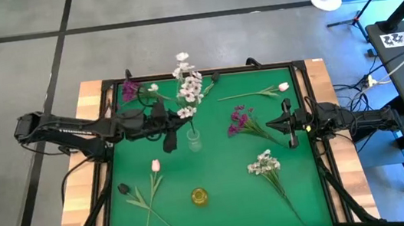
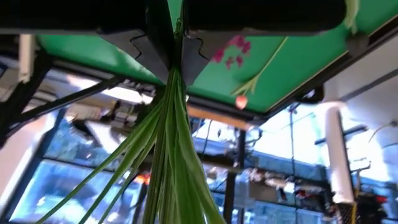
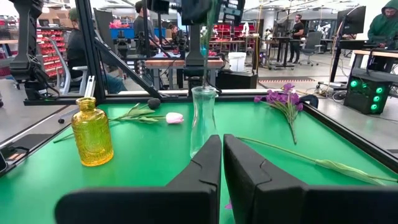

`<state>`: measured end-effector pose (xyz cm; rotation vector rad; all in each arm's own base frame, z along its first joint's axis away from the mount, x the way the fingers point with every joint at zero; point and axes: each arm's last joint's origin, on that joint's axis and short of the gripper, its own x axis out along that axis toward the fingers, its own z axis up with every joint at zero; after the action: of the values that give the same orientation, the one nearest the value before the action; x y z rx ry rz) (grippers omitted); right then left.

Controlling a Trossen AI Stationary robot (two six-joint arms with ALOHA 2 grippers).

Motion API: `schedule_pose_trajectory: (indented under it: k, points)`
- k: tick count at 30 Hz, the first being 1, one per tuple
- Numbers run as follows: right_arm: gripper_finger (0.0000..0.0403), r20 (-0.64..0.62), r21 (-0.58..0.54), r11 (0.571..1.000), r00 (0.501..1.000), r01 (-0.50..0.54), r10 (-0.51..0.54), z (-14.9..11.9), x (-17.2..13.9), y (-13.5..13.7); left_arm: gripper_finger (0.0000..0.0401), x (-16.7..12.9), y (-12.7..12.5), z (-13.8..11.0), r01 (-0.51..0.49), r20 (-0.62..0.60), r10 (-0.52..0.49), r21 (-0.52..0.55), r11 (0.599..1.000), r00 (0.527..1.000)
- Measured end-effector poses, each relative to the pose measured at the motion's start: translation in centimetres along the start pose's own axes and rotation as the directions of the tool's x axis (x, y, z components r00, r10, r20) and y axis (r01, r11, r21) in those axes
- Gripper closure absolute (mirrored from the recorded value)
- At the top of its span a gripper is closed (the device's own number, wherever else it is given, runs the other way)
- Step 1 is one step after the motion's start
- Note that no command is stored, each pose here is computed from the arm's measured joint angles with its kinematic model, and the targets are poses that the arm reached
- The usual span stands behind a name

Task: Sort flowers into vase by color
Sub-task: Put the left white flower into the transparent vase

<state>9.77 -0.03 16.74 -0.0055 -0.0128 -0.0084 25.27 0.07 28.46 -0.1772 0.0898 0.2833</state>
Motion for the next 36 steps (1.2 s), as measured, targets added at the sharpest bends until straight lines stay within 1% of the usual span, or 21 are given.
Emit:
schedule_pose_trajectory:
  k: [5, 10, 14, 18, 20, 23, 30, 33, 36]
  points:
    - [0.0384, 0.0, 0.0, 1.0, 1.0, 0.0, 0.0, 0.0, 0.0, 0.0, 0.0395, 0.2, 0.1, -0.6, -0.026, -0.04, 0.026, 0.013, 1.0, 0.999]
    - [0.0384, 0.0, 0.0, 1.0, 1.0, 0.001, -0.001, 0.0, 0.0, 0.0, 0.0391, 0.6, 0.1, -1.2, -0.037, -0.074, 0.036, 0.0, 0.999, 0.997]
    - [0.0384, 0.0, 0.0, 1.0, 1.0, 0.0, 0.0, 0.0, 0.0, 0.0, 0.0369, 0.9, 0.2, -1.6, -0.075, -0.086, 0.073, -0.023, 0.997, 0.994]
    - [0.0384, 0.0, 0.0, 1.0, 1.0, 0.0, 0.0, 0.0, 0.0, 0.0, 0.0339, 0.9, 0.2, -1.9, -0.048, -0.124, 0.046, -0.015, 0.999, 0.991]
    - [0.0384, 0.0, 0.0, 1.0, 1.0, 0.0, 0.0, 0.0, 0.0, 0.0, 0.0328, 0.9, 0.1, -2.0, -0.05, -0.134, 0.048, -0.011, 0.999, 0.99]
    - [0.0384, 0.0, 0.0, 1.0, 1.0, 0.0, 0.0, 0.0, 0.0, 0.0, 0.0321, 0.8, 0.0, -2.0, -0.048, -0.127, 0.046, -0.012, 0.999, 0.991]
    - [0.0384, 0.0, 0.0, 1.0, 1.0, 0.0, 0.0, 0.0, 0.0, 0.0, 0.0317, 0.8, 0.0, -2.2, -0.052, -0.149, 0.051, -0.004, 0.999, 0.987]
    - [0.0384, 0.0, 0.0, 1.0, 1.0, 0.0, 0.0, 0.0, 0.0, 0.0, 0.0302, 0.7, 0.0, -2.3, -0.054, -0.162, 0.054, 0.001, 0.999, 0.985]
    - [0.0384, 0.0, 0.0, 1.0, 1.0, 0.0, 0.0, 0.0, 0.0, 0.0, 0.0275, 0.7, 0.1, -2.5, -0.058, -0.181, 0.058, 0.007, 0.998, 0.982]
